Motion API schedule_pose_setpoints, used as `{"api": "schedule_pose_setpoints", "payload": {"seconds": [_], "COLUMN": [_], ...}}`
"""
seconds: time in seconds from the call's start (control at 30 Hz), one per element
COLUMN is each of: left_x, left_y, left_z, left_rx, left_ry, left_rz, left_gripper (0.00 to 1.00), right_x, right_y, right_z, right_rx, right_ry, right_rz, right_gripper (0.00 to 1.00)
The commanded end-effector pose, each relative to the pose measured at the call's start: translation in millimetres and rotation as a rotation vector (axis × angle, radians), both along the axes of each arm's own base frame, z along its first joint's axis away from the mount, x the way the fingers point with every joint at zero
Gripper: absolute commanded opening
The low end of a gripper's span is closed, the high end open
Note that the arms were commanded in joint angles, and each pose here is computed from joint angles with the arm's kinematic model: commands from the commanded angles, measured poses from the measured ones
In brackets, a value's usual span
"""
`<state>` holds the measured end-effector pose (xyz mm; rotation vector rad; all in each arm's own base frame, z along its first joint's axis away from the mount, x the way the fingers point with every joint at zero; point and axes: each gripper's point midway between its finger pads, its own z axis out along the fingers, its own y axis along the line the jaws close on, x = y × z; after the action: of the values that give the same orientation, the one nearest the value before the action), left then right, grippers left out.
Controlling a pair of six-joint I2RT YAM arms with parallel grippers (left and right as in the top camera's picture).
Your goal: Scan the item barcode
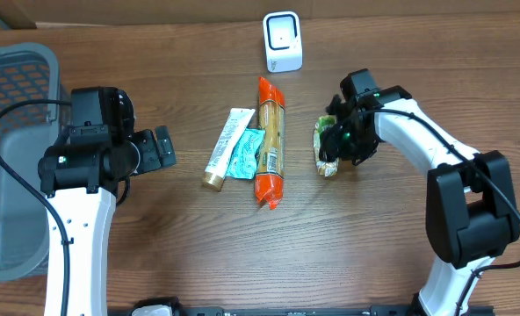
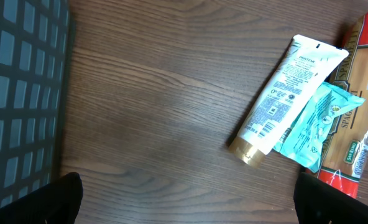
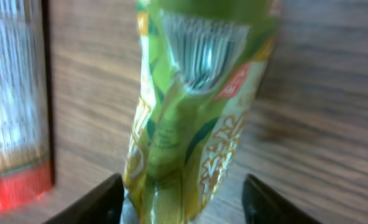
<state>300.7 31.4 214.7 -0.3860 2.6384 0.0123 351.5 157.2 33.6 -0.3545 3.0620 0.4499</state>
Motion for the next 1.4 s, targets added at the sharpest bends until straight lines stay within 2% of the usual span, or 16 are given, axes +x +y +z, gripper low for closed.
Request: {"api": "schedule_pose_setpoints", "payload": {"seconds": [0.0,0.2,0.43,0.6,0.73,0.93,1.13,1.17,1.27,1.3,1.37], "left_x": [-1.2,-1.2,-1.2,-1.2,-1.1,-1.2,-1.1,-1.2,-1.2,-1.1,-1.1], "left_y": [-0.2,-0.2,-0.2,-0.2,-0.2,-0.2,-0.2,-0.2,-0.2,-0.2,-0.2], "left_z": [0.6,0.6,0.6,0.6,0.6,0.6,0.6,0.6,0.6,0.6,0.6], "left_rx": [0.005,0.005,0.005,0.005,0.005,0.005,0.005,0.005,0.005,0.005,0.005], "left_ry": [-0.002,-0.002,-0.002,-0.002,-0.003,-0.002,-0.003,-0.002,-0.002,-0.003,-0.003], "left_rz": [-0.017,-0.017,-0.017,-0.017,-0.017,-0.017,-0.017,-0.017,-0.017,-0.017,-0.017], "left_gripper": [1.00,1.00,1.00,1.00,1.00,1.00,1.00,1.00,1.00,0.99,1.00], "right_x": [20.6,36.1,7.9,2.1,5.4,15.1,11.1,10.9,10.7,11.4,11.9], "right_y": [4.5,-8.2,0.1,8.8,8.3,14.7,18.1,18.0,18.0,18.8,19.1], "right_z": [25.2,56.7,18.4,7.3,-0.3,-15.3,-26.5,-26.9,-27.3,-25.8,-22.6], "right_rx": [0.041,0.084,0.198,0.336,0.387,0.420,0.447,0.446,0.445,0.450,0.451], "right_ry": [-0.079,-0.109,0.057,0.093,0.100,0.090,0.148,0.153,0.165,0.166,0.170], "right_rz": [0.036,-0.135,-0.129,-0.084,-0.097,-0.098,-0.130,-0.135,-0.153,-0.155,-0.155], "right_gripper": [0.66,0.65,0.83,0.89,0.88,0.64,0.57,0.52,0.14,0.05,0.04]}}
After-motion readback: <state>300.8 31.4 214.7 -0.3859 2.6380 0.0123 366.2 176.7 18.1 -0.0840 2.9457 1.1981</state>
